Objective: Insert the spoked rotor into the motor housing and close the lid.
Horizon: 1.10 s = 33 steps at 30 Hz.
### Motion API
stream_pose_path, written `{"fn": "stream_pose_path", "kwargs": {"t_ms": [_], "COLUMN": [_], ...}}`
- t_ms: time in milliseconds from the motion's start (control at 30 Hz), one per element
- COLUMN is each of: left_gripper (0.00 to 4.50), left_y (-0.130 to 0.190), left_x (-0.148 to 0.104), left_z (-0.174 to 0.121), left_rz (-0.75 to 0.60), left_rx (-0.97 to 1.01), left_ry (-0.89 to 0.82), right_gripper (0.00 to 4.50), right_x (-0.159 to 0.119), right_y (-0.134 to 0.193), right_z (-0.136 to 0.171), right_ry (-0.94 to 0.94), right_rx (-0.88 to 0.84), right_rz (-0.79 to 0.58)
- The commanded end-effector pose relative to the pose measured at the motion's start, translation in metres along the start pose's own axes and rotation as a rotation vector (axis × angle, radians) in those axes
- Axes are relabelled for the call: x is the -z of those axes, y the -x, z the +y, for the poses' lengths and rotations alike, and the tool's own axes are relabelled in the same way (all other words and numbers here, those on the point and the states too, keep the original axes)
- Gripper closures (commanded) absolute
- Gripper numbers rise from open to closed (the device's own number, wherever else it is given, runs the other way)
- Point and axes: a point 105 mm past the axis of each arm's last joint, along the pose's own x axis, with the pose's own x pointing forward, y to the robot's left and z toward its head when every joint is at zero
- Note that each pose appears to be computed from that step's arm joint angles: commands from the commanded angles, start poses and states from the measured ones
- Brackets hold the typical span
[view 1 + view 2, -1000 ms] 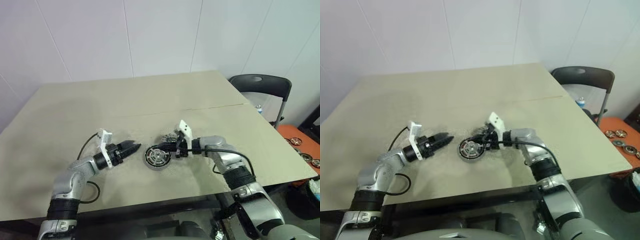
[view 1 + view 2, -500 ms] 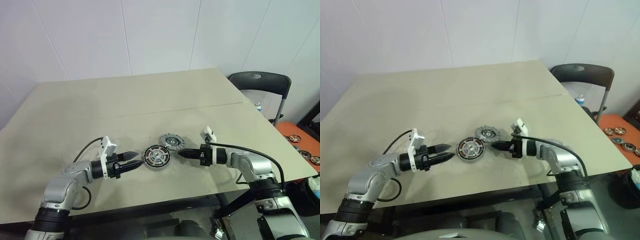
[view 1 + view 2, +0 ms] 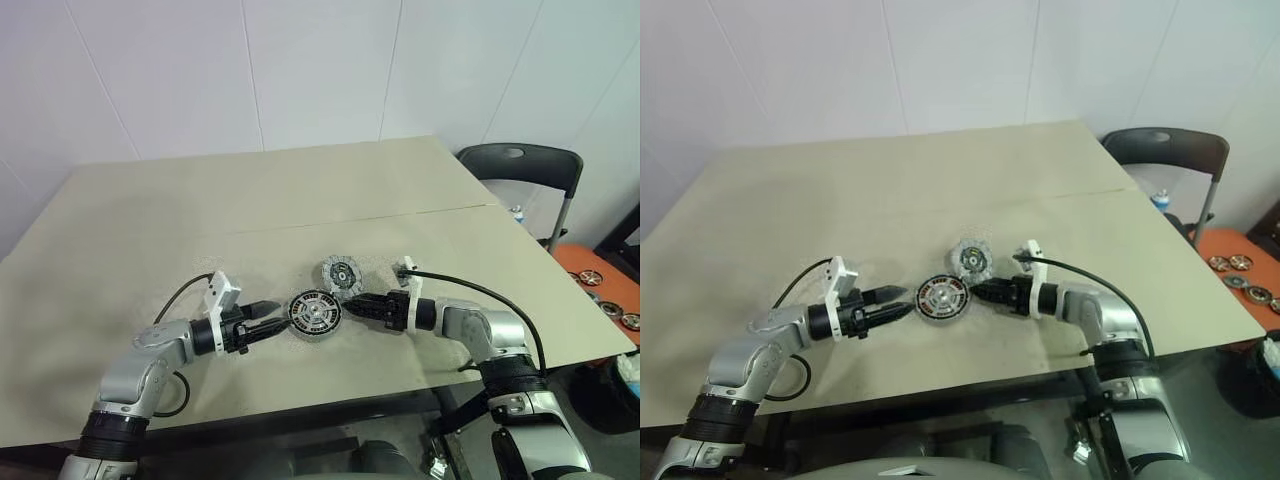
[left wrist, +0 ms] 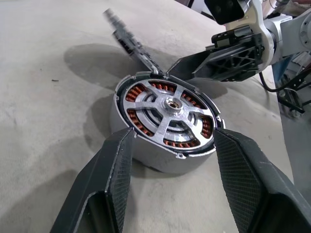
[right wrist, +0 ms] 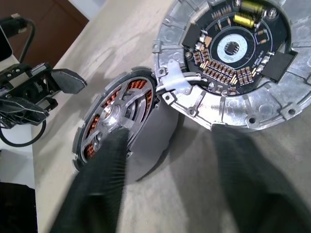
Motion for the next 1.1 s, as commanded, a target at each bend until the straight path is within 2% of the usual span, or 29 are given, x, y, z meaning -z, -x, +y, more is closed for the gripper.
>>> {"fn": "stream_pose_path", "kwargs": {"t_ms": [33, 67, 467, 533, 733, 900, 1033, 1100], "left_gripper": [1.75, 1.75, 1.75, 1.75, 1.75, 1.75, 1.75, 1.75], "left_y": [0.002, 0.001, 0.0, -0.001, -0.004, -0.004, -0.003, -0.002], "left_x": [-0.007, -0.007, -0.006, -0.005, -0.006, -0.007, -0.006, -0.006], "left_z": [0.002, 0.002, 0.005, 0.006, 0.005, 0.007, 0.011, 0.011], "left_rz": [-0.025, -0.026, -0.016, -0.015, -0.02, -0.025, -0.023, -0.025], "left_rx": [-0.017, -0.018, -0.027, -0.027, -0.026, -0.045, -0.067, -0.069], "left_ry": [-0.031, -0.031, -0.034, -0.033, -0.035, -0.049, -0.059, -0.061], "right_gripper": [0.23, 0.02, 0.02, 0.02, 0.02, 0.02, 0.92, 1.68], "right_x": [-0.015, -0.015, 0.02, 0.018, -0.018, -0.024, -0.023, -0.02], "right_y": [-0.002, 0.0, 0.016, 0.012, -0.004, -0.01, -0.013, -0.014], "right_z": [0.009, 0.01, 0.012, 0.009, -0.025, -0.029, -0.027, -0.023], "right_ry": [0.006, -0.003, -0.102, -0.125, -0.23, -0.227, -0.205, -0.115], "right_rx": [-0.053, -0.067, -0.096, -0.07, 0.126, 0.164, 0.149, 0.148], "right_rz": [-0.056, -0.053, 0.107, 0.076, -0.171, -0.203, -0.193, -0.15]}}
